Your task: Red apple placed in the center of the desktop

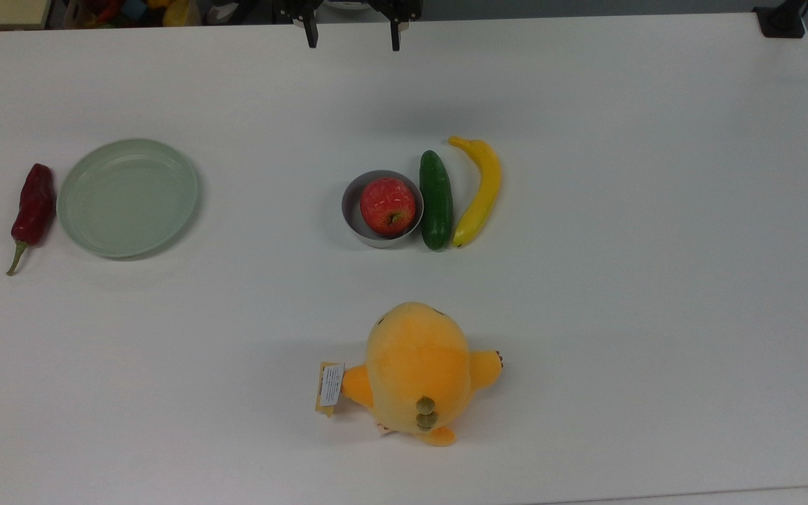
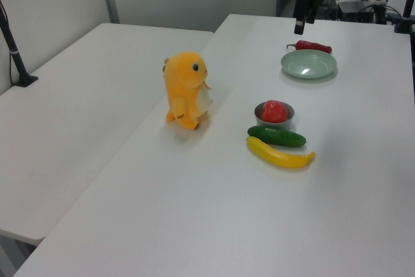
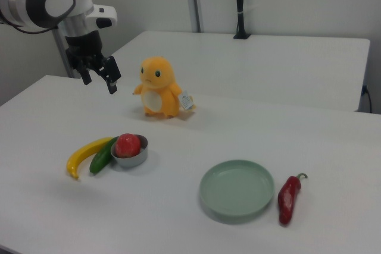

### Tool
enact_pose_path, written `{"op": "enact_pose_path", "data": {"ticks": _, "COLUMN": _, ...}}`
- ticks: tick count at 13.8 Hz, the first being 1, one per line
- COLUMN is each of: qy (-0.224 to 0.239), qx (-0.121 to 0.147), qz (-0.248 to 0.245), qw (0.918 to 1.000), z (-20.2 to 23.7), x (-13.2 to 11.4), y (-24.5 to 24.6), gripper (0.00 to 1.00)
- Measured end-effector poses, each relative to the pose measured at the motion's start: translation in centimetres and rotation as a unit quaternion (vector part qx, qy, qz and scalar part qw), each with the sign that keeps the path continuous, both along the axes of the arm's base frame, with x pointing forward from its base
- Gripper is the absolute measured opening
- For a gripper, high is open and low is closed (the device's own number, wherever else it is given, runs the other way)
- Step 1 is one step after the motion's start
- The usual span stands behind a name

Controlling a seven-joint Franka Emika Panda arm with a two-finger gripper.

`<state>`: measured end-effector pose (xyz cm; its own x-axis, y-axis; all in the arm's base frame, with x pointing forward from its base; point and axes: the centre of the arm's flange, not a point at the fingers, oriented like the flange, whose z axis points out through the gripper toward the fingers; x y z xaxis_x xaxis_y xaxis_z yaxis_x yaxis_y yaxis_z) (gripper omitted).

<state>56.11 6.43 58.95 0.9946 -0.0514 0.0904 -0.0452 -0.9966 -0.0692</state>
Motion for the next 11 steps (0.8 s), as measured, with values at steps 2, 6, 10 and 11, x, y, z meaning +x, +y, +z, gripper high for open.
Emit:
{"op": "enact_pose_path", "data": {"ticks": 2, "qy": -0.001, "qx": 0.0, "qz": -0.001, "qw": 1.0, "z": 0.11, "x": 0.02, "y": -0.22, "gripper": 1.0}}
{"op": "enact_pose_path", "data": {"ticks": 6, "qy": -0.003, "qx": 0.0, "qz": -0.002, "qw": 1.0, "z": 0.29, "x": 0.01, "y": -0.5, "gripper": 1.0}}
{"op": "enact_pose_path", "data": {"ticks": 10, "qy": 0.0, "qx": -0.001, "qz": -0.002, "qw": 1.0, "z": 0.0, "x": 0.06, "y": -0.5, "gripper": 1.0}}
{"op": "enact_pose_path", "data": {"ticks": 11, "qy": 0.002, "qx": -0.001, "qz": -0.002, "qw": 1.0, "z": -0.23, "x": 0.11, "y": -0.5, "gripper": 1.0}}
